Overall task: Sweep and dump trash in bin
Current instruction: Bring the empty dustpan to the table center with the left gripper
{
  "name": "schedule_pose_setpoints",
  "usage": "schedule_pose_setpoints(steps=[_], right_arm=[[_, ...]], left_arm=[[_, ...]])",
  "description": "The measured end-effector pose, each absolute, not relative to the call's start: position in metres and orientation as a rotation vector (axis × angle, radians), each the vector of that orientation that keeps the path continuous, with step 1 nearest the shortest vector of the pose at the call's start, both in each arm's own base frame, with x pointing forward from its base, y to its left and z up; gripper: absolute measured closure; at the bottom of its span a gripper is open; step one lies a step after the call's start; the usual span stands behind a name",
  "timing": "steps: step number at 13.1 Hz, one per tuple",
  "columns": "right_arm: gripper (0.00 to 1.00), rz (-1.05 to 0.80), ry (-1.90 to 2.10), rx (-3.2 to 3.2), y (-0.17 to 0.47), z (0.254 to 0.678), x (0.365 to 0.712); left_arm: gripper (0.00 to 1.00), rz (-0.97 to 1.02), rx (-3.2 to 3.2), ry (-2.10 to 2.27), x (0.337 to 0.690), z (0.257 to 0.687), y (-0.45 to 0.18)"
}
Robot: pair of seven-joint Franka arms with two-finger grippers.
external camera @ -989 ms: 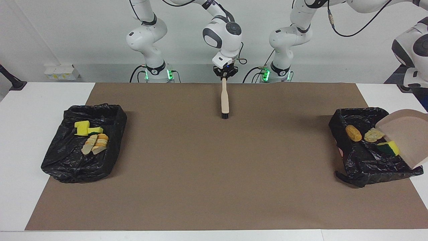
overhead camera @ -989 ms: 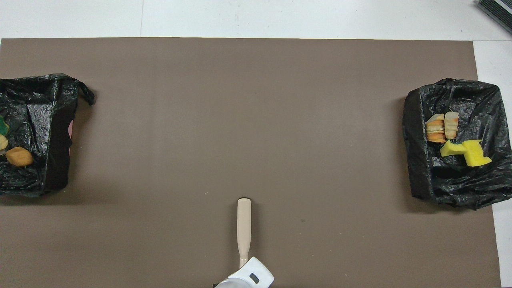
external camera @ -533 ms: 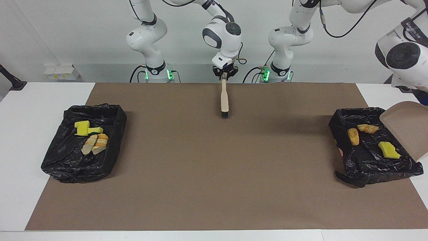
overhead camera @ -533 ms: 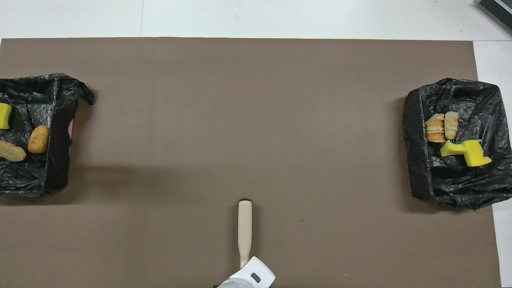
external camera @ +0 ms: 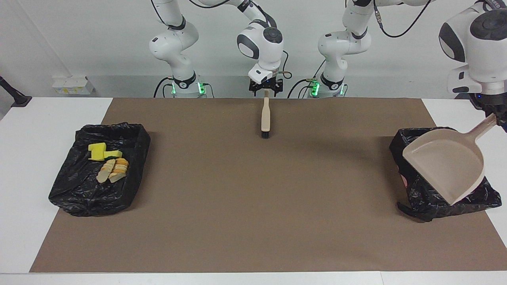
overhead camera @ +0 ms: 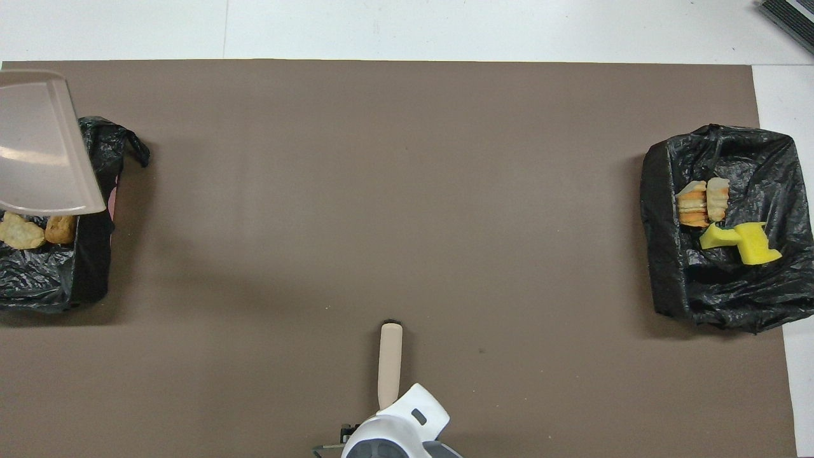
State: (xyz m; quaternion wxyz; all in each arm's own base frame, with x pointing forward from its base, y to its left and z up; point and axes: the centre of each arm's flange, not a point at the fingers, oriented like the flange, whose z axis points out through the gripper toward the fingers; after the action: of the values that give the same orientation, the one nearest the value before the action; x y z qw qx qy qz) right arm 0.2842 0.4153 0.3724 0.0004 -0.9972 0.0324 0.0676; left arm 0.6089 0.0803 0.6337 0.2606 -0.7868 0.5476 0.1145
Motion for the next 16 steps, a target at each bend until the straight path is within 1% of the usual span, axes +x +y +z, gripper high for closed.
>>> schedule_pose_setpoints(steps=[2,4,8,10,12,14,16], right_arm=[[0.0,0.145,0.197,-3.071,0.389,0.402,0.34],[0.0,0.079,0.303,-3.019,0.357,0.43,0.386],[0.0,-0.065,0.53,-2.931,0.28,0.499,0.46],[0.0,-0.141,0.525,-2.958,0.228,0.541,0.492],[0.0,-0.167,0.497,-2.988,0.18,0.581,0.511],[0.0,-0.17,0.466,-3.027,0.147,0.606,0.517],[0.0,-0.173,0.454,-3.062,0.13,0.623,0.519]], left_arm=[[0.68,0.134,-2.359,1.349,0.602,0.637,0.064],[0.68,0.04,-2.517,1.228,0.6,0.631,0.034],[0.68,-0.056,-2.782,0.864,0.593,0.601,-0.077],[0.68,-0.076,-2.895,0.712,0.582,0.589,-0.135],[0.68,-0.091,-2.974,0.609,0.567,0.577,-0.191],[0.68,-0.11,-3.036,0.528,0.553,0.562,-0.235],[0.68,-0.121,-3.073,0.431,0.537,0.528,-0.288]])
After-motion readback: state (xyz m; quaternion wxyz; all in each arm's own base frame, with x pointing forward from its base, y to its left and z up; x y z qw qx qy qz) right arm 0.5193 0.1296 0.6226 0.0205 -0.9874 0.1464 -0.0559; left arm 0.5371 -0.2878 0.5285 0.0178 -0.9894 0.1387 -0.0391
